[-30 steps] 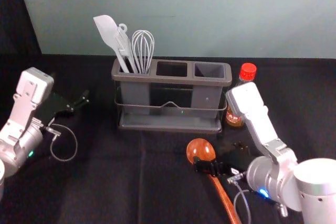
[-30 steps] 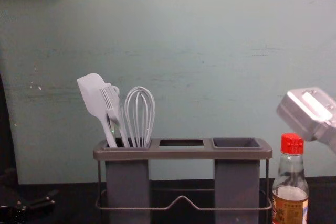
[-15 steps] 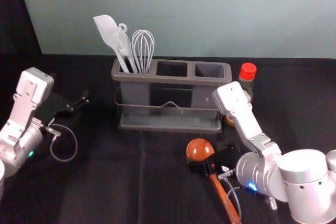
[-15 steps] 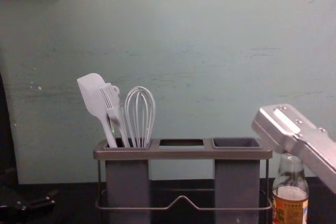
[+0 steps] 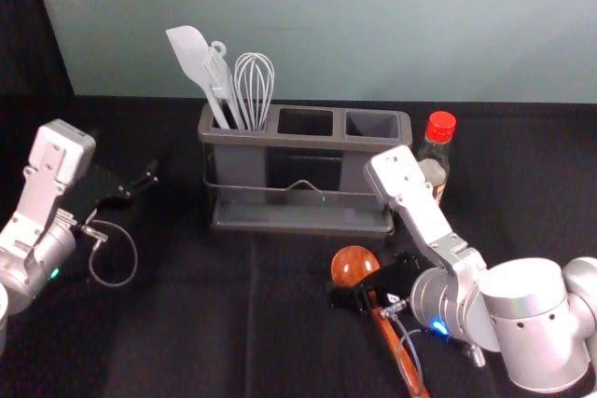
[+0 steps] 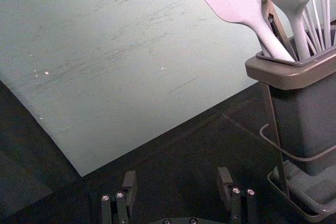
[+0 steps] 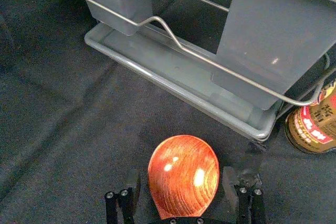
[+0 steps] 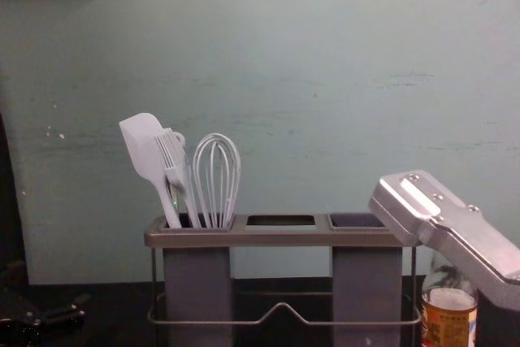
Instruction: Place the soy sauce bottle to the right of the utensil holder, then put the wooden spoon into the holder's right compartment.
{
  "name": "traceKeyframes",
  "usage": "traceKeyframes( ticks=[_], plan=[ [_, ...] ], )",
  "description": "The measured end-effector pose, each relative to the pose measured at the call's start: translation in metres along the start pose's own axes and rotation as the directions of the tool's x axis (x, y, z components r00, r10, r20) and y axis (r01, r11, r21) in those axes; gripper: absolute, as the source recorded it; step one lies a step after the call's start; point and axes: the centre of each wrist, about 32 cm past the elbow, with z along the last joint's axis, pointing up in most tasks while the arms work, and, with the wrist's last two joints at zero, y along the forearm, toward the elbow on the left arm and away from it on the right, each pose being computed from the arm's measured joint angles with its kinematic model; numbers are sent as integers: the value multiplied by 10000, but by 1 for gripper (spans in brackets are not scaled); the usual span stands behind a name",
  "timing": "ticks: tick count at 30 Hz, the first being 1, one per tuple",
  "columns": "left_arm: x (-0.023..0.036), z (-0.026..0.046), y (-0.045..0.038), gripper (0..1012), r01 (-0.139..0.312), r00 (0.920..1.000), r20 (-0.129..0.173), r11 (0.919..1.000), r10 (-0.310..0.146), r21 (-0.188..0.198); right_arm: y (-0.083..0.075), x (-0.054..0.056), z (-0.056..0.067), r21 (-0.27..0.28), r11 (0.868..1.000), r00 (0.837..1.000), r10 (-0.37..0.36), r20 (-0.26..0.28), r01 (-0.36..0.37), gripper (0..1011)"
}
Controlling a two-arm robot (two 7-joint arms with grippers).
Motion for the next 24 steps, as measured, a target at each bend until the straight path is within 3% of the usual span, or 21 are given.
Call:
traceKeyframes(
  ticks=[24],
  plan=[
    [0, 0, 0, 1005, 0, 10000, 1, 10000, 0, 0, 109, 4, -4, -11, 10000, 10000, 8, -72, -8, 1004]
  ],
)
